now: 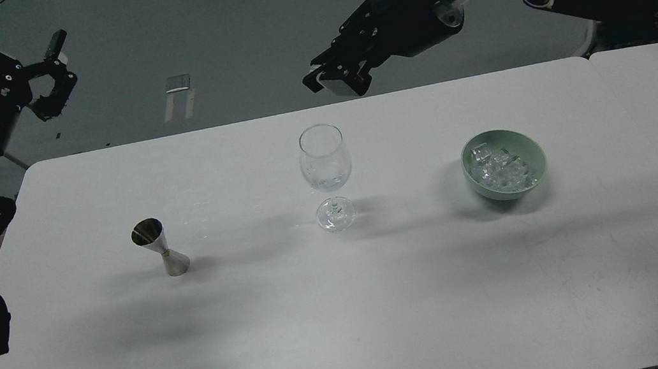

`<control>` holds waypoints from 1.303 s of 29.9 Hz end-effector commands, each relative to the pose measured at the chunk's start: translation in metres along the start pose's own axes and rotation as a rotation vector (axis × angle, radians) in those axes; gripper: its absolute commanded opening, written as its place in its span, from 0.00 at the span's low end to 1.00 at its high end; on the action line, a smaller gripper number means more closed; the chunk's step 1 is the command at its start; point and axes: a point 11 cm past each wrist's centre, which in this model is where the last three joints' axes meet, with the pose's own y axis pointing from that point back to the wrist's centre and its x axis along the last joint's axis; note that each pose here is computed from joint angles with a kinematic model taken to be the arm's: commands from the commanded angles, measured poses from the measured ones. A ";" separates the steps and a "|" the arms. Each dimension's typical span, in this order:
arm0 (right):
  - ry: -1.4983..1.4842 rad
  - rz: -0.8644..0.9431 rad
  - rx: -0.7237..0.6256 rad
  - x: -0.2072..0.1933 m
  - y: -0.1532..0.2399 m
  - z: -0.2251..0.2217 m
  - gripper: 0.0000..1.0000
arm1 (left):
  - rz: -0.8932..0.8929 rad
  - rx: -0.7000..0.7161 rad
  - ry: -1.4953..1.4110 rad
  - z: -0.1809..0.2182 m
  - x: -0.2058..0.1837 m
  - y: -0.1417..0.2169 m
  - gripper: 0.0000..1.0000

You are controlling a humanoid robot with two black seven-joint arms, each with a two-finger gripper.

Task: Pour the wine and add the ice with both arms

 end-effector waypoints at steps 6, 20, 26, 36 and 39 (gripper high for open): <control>0.011 -0.088 -0.030 -0.013 -0.028 0.005 0.00 | -0.001 -0.001 -0.002 0.001 0.000 0.000 0.98; -0.038 -0.163 -0.039 -0.052 -0.043 0.014 0.00 | -0.003 -0.003 -0.004 0.002 0.000 0.000 0.98; -0.048 -0.169 -0.036 -0.056 -0.050 0.014 0.00 | -0.003 -0.001 -0.005 0.002 -0.001 0.000 0.98; -0.029 -0.171 -0.021 -0.048 -0.066 0.004 0.00 | -0.003 -0.004 -0.007 0.003 0.000 -0.001 0.98; -0.025 -0.171 -0.017 -0.047 -0.069 0.002 0.00 | -0.003 -0.004 -0.007 0.003 0.000 -0.001 0.98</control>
